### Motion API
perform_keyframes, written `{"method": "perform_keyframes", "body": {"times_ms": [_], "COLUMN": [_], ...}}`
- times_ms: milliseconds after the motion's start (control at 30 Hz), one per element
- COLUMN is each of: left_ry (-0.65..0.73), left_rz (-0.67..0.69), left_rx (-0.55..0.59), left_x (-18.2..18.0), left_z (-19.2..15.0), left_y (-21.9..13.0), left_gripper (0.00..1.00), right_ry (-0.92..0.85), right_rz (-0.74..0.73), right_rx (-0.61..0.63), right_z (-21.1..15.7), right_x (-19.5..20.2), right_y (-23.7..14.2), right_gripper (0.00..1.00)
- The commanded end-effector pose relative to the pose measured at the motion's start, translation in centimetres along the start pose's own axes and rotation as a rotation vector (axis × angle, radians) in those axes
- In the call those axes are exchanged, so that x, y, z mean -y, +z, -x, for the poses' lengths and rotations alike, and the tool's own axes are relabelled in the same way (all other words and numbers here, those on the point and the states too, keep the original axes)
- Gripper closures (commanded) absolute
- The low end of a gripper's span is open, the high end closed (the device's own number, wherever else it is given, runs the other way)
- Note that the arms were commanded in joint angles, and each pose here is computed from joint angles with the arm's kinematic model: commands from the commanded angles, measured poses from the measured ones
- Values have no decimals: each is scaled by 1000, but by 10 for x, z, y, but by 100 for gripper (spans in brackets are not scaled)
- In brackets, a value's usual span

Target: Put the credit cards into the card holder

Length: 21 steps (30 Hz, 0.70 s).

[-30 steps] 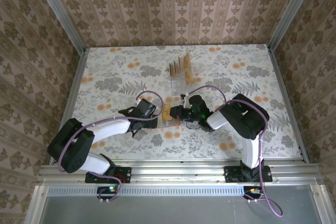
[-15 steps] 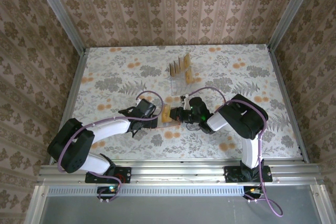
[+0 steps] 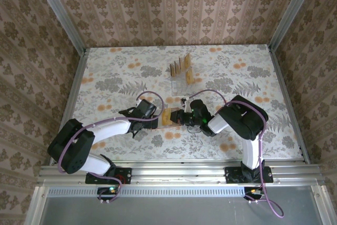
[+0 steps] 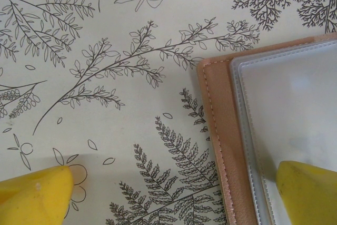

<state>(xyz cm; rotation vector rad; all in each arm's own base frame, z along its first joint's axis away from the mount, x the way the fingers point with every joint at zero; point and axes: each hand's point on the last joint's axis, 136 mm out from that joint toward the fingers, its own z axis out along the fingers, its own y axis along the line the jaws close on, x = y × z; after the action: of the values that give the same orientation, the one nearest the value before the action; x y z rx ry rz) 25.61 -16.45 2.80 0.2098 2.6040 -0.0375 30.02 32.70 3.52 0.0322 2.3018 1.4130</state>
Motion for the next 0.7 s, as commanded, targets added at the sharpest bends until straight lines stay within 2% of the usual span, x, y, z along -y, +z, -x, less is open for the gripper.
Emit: {"method": "perform_keyframes", "body": {"times_ms": [0, 667], "left_ry": [13, 12], "left_rz": [40, 42], "left_rx": [-44, -43], "left_x": [-10, -10], "left_z": [-16, -15], "left_y": [1, 1], "left_gripper": [0, 0], "right_ry": [32, 74], "right_rz": [-41, -70], "right_rx": [-50, -70], "right_z": [-20, -35], "right_x": [19, 33], "right_y": [0, -5], "right_gripper": [100, 100]}}
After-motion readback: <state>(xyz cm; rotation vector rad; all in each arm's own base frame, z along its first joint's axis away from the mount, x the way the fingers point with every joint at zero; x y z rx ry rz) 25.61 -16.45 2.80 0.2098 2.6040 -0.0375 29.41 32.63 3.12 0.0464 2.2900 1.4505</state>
